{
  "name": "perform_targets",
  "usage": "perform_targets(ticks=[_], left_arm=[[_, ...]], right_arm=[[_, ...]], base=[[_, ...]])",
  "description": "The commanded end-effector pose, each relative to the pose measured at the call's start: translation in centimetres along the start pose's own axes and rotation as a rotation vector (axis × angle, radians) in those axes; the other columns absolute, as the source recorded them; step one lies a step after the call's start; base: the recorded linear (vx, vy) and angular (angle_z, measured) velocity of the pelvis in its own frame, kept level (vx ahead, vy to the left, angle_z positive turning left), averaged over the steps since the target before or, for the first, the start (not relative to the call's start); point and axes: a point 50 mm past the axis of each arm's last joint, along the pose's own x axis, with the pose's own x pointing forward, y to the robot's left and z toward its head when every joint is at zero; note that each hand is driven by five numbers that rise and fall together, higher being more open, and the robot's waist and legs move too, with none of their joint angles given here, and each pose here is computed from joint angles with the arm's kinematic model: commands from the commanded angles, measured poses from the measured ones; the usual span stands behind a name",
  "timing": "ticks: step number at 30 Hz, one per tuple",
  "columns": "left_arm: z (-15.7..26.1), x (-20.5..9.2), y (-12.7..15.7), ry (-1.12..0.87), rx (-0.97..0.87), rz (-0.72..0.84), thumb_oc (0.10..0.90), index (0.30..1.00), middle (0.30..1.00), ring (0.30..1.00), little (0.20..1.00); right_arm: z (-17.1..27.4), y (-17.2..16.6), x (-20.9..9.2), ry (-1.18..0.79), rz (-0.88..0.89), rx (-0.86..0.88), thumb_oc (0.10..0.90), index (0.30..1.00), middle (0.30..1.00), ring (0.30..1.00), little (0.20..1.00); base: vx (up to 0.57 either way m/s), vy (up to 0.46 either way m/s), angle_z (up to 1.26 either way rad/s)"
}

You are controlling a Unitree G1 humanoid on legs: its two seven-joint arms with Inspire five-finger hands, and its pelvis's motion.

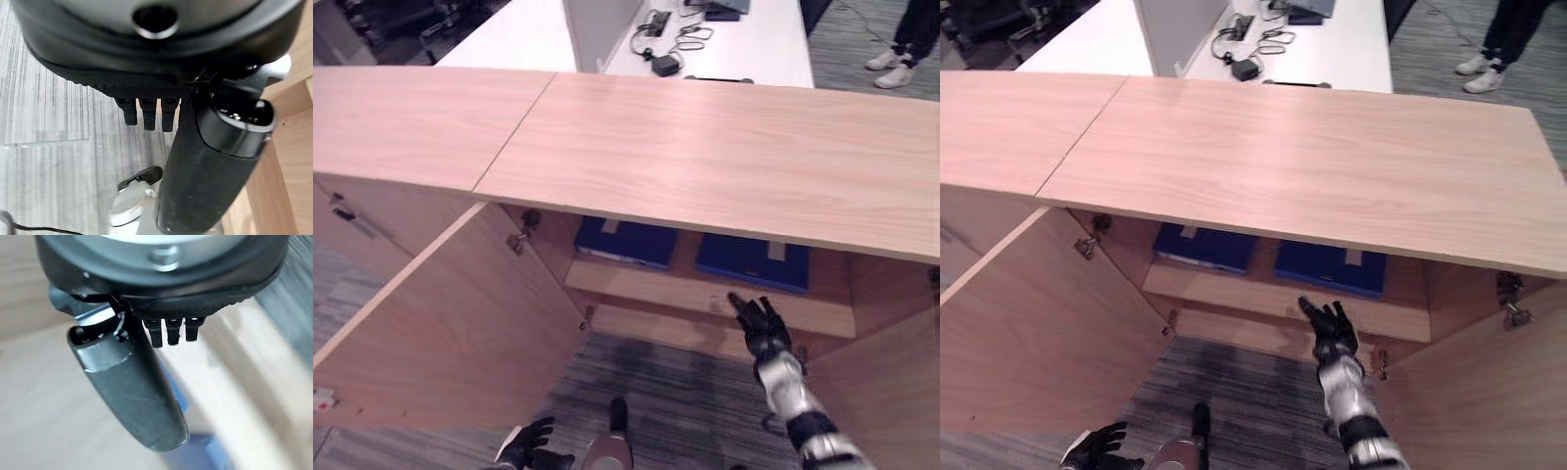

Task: Put the empty folder in the office cabinet

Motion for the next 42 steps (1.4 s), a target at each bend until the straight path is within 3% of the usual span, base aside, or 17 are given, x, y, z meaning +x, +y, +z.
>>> perform_targets(ticks=[1,2,7,10,16,26,42], left_arm=[[-0.3,-0.6,2.3,-0.033,0.088,0.055,0.800,0.900,0.900,0.900,0.900],[-0.5,-0.7,2.3,-0.029,0.097,0.052,0.800,0.900,0.900,0.900,0.900],[-0.2,-0.7,2.1,-0.049,0.129,0.034,0.800,0.900,0.900,0.900,0.900],[2.5,0.7,1.3,-0.093,0.106,0.047,0.800,0.900,0.900,0.900,0.900],[2.9,0.9,-0.4,-0.111,0.121,0.008,0.800,0.900,0.900,0.900,0.900],[5.2,1.3,-1.7,-0.210,0.179,-0.039,0.800,0.900,0.900,0.900,0.900],[9.5,1.1,-2.2,-0.392,0.190,-0.071,0.800,0.900,0.900,0.900,0.900]], right_arm=[[9.9,1.7,0.5,-0.421,0.115,-0.402,0.400,0.300,0.300,0.300,0.300],[11.1,1.6,0.2,-0.485,0.096,-0.607,0.400,0.300,0.300,0.300,0.300],[12.8,1.5,0.2,-0.563,0.052,-0.871,0.400,0.300,0.300,0.300,0.300],[12.7,2.3,0.9,-0.543,0.036,-0.974,0.400,0.300,0.300,0.300,0.300],[15.8,3.1,2.1,-0.590,-0.047,-1.126,0.400,0.300,0.300,0.300,0.300],[22.5,5.9,3.0,-0.671,-0.180,-1.173,0.400,0.300,0.300,0.300,0.300],[28.3,3.4,2.0,-0.675,-0.423,-1.113,0.400,0.300,0.300,0.300,0.300]], base=[[0.01,0.008,-0.18],[-0.08,0.034,-0.08],[0.00,-0.001,-0.03],[0.00,-0.003,0.01],[-0.01,-0.009,0.02],[-0.09,-0.017,0.13],[-0.06,-0.007,0.13]])
